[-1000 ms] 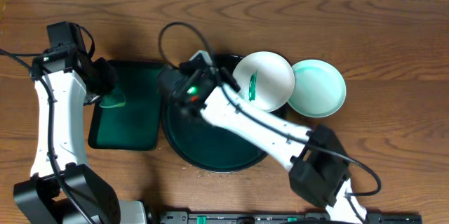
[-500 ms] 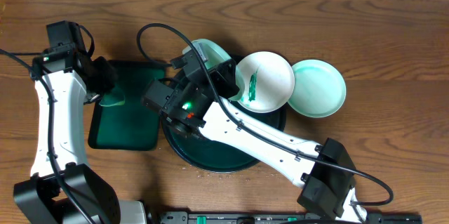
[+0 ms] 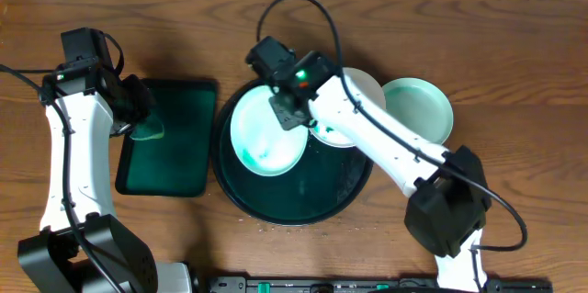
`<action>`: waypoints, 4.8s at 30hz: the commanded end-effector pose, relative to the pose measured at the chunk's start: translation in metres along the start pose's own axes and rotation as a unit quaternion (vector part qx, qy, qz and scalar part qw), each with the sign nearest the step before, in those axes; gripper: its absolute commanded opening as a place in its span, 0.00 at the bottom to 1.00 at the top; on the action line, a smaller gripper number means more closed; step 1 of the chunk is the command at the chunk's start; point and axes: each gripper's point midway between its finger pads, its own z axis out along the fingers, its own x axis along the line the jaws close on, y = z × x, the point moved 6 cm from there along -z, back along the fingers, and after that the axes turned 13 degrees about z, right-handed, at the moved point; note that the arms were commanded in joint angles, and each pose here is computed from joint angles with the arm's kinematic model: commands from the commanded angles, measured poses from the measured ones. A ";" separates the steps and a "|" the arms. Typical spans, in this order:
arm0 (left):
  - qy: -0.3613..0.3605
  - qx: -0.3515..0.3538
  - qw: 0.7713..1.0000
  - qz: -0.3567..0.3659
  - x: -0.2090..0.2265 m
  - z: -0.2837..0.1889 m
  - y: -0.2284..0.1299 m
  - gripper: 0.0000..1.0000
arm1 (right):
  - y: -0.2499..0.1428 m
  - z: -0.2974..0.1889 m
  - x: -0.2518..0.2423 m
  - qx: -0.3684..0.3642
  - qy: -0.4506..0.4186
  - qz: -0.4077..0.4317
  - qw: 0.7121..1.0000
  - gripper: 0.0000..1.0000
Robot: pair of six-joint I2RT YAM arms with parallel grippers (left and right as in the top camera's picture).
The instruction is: Clean dirty plates on tray and stack at the side
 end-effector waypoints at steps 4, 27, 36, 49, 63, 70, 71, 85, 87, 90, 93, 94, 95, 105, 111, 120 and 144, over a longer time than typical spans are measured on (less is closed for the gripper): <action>0.006 -0.004 1.000 -0.004 0.002 -0.001 0.001 0.07 | -0.032 0.027 0.011 0.068 0.078 -0.027 0.994 0.01; 0.005 -0.006 1.000 -0.004 0.002 -0.001 0.002 0.07 | 0.014 0.081 0.012 0.022 0.163 -0.247 0.955 0.64; 0.006 -0.007 1.000 -0.003 0.002 -0.001 0.002 0.07 | 0.013 0.108 0.020 0.071 0.175 -0.256 0.948 0.52; 0.005 -0.006 1.000 -0.003 0.002 -0.001 0.002 0.07 | 0.019 0.099 0.024 0.070 0.162 -0.218 0.960 0.01; 0.006 -0.001 1.000 -0.003 0.002 -0.001 0.000 0.07 | 0.016 0.077 0.017 0.115 0.136 -0.141 0.974 0.33; 0.006 -0.002 1.000 -0.003 0.002 -0.001 0.000 0.07 | -0.011 0.102 0.023 0.152 0.182 -0.208 0.949 0.33; 0.006 -0.004 1.000 -0.003 0.002 -0.001 0.001 0.07 | -0.012 0.102 0.025 0.152 0.193 -0.221 0.944 0.29; 0.005 -0.006 1.000 -0.003 0.002 -0.001 0.002 0.07 | -0.015 0.110 0.034 0.143 0.204 -0.256 0.934 0.25; 0.005 -0.006 1.000 -0.003 0.002 -0.001 0.002 0.07 | -0.020 0.115 0.038 0.147 0.188 -0.268 0.933 0.27; 0.005 -0.006 1.000 -0.003 0.002 -0.001 0.002 0.07 | -0.025 0.115 0.048 0.140 0.158 -0.290 0.933 0.23; 0.005 -0.006 1.000 -0.003 0.002 -0.001 0.002 0.07 | -0.029 0.116 0.053 0.134 0.132 -0.301 0.935 0.18; 0.005 -0.006 1.000 -0.003 0.002 -0.001 0.002 0.07 | -0.030 0.116 0.053 0.133 0.128 -0.304 0.935 0.16; 0.005 -0.006 1.000 -0.003 0.002 -0.001 0.002 0.07 | -0.030 0.116 0.054 0.133 0.126 -0.305 0.935 0.13; 0.000 -0.005 1.000 -0.003 0.000 -0.001 0.001 0.07 | 0.005 0.079 0.049 0.102 0.117 -0.217 0.964 0.01; 0.000 -0.005 1.000 -0.003 0.000 -0.001 0.002 0.07 | 0.023 0.055 0.027 0.112 0.102 -0.092 0.984 0.01; 0.000 0.019 1.000 -0.013 0.001 -0.001 -0.007 0.07 | 0.000 0.107 0.004 0.160 0.060 0.033 0.985 0.01; 0.035 0.045 0.983 0.174 -0.133 0.077 -0.114 0.07 | -0.022 0.129 0.007 0.204 0.105 0.055 0.972 0.01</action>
